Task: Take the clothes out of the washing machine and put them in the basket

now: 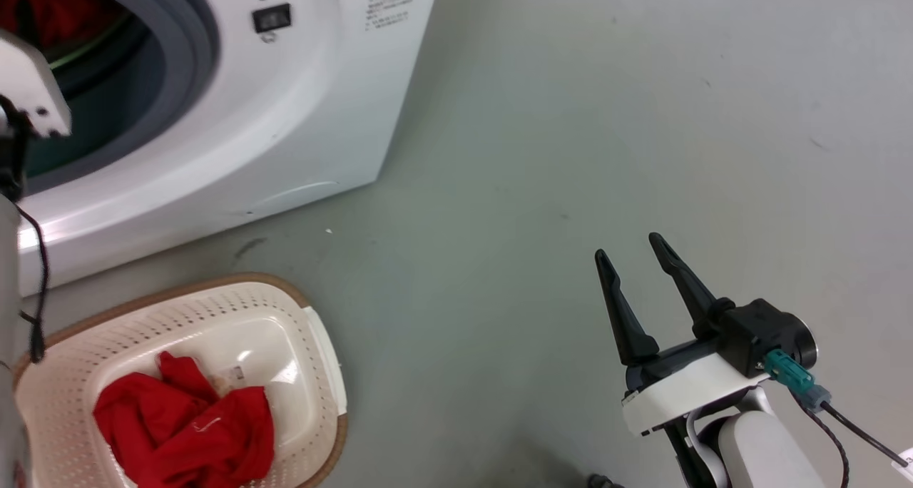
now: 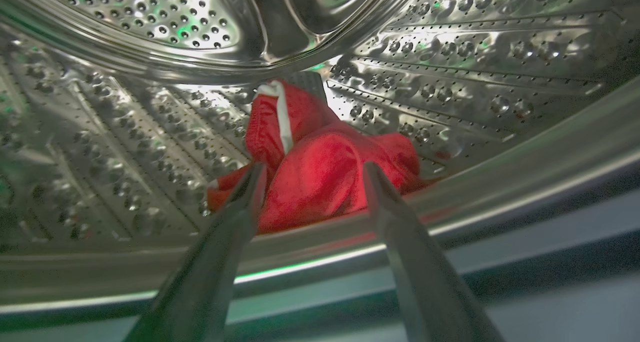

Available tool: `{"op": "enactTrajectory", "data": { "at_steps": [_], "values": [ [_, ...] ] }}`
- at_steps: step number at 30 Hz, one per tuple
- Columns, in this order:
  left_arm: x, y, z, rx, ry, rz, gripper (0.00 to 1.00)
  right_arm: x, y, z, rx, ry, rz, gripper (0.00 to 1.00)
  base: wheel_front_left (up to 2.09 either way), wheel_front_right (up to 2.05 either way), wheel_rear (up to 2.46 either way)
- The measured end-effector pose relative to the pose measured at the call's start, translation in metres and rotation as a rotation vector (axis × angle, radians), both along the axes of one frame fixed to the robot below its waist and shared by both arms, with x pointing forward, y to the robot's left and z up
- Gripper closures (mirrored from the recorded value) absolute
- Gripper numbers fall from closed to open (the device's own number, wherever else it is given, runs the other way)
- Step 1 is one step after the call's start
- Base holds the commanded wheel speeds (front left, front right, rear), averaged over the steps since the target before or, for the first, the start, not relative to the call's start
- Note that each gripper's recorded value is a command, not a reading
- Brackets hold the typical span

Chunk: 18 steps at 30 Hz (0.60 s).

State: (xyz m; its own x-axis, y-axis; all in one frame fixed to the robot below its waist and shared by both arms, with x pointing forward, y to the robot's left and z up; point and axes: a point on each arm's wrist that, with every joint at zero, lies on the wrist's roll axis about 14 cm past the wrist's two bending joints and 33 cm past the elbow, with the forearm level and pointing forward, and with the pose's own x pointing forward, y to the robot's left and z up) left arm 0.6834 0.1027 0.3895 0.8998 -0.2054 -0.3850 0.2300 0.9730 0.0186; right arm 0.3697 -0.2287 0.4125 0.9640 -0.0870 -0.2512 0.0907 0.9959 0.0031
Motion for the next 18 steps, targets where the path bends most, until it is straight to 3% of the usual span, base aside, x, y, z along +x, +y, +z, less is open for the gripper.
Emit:
{"op": "enactTrajectory", "data": {
  "at_steps": [11, 18],
  "values": [
    [0.059, -0.027, -0.034, 0.003, 0.162, -0.027, 0.00, -0.009, -0.009, -0.046, -0.001, 0.146, -0.031, 0.00, 0.00, 0.00, 0.00],
    [0.065, -0.049, -0.067, 0.015, 0.373, -0.063, 0.00, -0.013, -0.008, -0.067, 0.003, 0.213, -0.032, 0.00, 0.00, 0.00, 0.00]
  ]
}}
